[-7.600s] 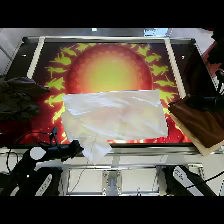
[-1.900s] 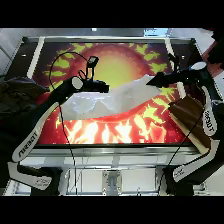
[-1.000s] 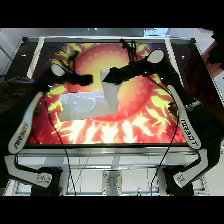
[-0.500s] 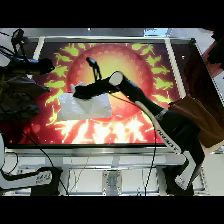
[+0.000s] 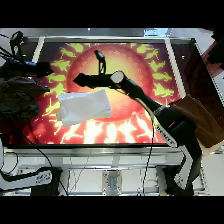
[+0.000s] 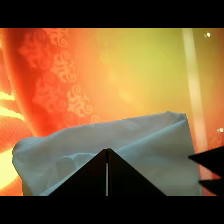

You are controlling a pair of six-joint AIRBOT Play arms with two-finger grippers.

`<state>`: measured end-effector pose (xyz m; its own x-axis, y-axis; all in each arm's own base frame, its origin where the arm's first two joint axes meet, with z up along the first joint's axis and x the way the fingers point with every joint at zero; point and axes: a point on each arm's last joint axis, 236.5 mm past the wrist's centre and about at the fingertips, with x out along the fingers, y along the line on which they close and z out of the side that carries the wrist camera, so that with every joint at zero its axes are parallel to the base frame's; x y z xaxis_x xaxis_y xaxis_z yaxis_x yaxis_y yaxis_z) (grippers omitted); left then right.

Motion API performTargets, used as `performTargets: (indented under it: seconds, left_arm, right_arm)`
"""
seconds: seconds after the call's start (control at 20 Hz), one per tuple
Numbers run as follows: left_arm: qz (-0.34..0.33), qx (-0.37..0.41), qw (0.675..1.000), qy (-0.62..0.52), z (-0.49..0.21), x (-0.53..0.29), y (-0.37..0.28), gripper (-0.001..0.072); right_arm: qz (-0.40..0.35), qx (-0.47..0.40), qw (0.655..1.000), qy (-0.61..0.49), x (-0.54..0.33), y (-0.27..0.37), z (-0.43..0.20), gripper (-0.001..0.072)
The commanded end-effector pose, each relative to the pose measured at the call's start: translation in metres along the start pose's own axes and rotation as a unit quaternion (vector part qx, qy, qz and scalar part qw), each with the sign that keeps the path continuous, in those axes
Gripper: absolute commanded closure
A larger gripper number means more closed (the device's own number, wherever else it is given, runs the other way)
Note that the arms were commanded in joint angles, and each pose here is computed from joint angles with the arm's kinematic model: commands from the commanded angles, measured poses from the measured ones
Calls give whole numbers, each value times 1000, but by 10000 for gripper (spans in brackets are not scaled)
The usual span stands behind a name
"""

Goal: Fold the shirts.

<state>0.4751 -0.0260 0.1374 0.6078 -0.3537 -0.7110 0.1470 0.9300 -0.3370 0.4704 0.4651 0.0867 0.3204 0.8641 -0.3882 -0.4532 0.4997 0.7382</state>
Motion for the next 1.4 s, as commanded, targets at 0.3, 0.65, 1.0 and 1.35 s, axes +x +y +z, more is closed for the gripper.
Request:
performTargets:
  seconds: [0.3,0.65,1.0,1.35]
  left_arm:
    - [2,1,1000,-5,2,-1,1,693]
    - [2,1,1000,-4,2,-1,1,692]
    - [1,1,1000,-1,1,-1,0,692]
    - [0,11,1000,3,-2,-1,0,692]
  right_arm:
    - [-195,166,951,177,-110,-192,-57,156]
    - [-48,249,942,220,-38,-170,-114,61]
    - [15,251,942,220,5,-121,-133,415]
    - [151,215,960,98,-24,-76,-28,678]
